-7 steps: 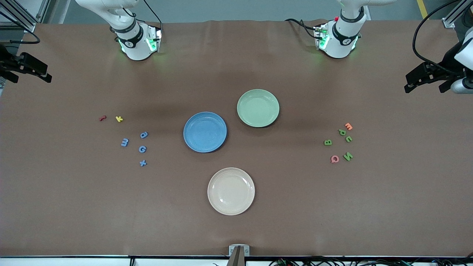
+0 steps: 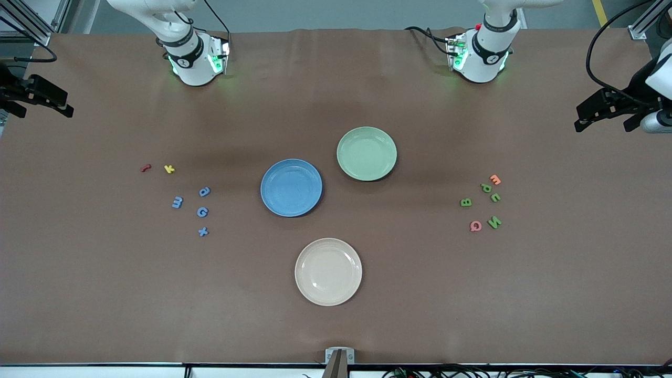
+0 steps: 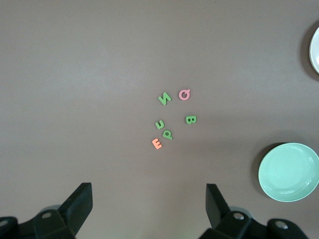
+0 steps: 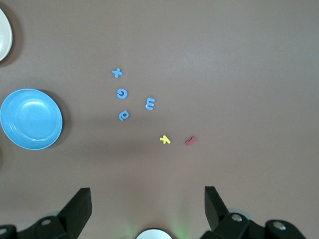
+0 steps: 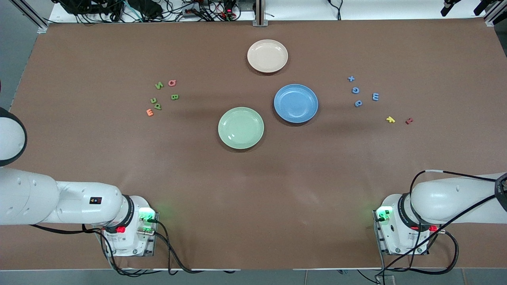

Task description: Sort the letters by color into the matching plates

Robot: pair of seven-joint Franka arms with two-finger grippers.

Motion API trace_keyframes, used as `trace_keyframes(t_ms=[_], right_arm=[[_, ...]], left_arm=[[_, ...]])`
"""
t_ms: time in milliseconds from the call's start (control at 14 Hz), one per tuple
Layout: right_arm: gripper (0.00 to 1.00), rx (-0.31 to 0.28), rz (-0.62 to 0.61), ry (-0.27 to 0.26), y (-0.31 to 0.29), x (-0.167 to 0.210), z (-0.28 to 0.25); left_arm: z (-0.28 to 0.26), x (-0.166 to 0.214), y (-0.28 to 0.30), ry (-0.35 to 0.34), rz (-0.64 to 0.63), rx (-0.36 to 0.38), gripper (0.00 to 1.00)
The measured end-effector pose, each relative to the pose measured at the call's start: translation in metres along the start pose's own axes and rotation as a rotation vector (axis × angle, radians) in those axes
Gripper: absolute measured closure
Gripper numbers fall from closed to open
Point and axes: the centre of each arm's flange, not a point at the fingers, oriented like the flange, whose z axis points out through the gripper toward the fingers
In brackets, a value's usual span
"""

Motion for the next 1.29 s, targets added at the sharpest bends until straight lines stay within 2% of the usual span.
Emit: trace_keyframes(t_ms=[286,500,786,929,1071,1286], right_arm=[[0.00,0.000,0.007,0.018,0.003,0.000,-0.007],[0.00,-0.001,0.008,0.029,0.004,0.000,-0.012],[0.00,-0.005,0.015,0.011,0.008,0.029,0.020],[0.00,-0.008,0.016,-0.036,0.009,0.056,0.059],[0.00,-0.014,0.021,-0.066,0.013,0.083,0.099],[0.00,-0.014,0.059,-0.071,0.032,0.094,0.118]], left_arm=[[0.021,0.002,-0.011,-0.071,-0.020,0.002,0.00],[0.074,0.023,-0.010,-0.144,-0.020,0.004,0.00],[0.164,0.048,-0.018,-0.141,-0.036,0.003,0.00],[0.206,0.055,-0.034,-0.158,-0.065,0.003,0.00],[0.243,0.066,-0.040,-0.164,-0.124,0.006,0.00],[0.287,0.078,-0.035,-0.140,-0.217,0.013,0.00]])
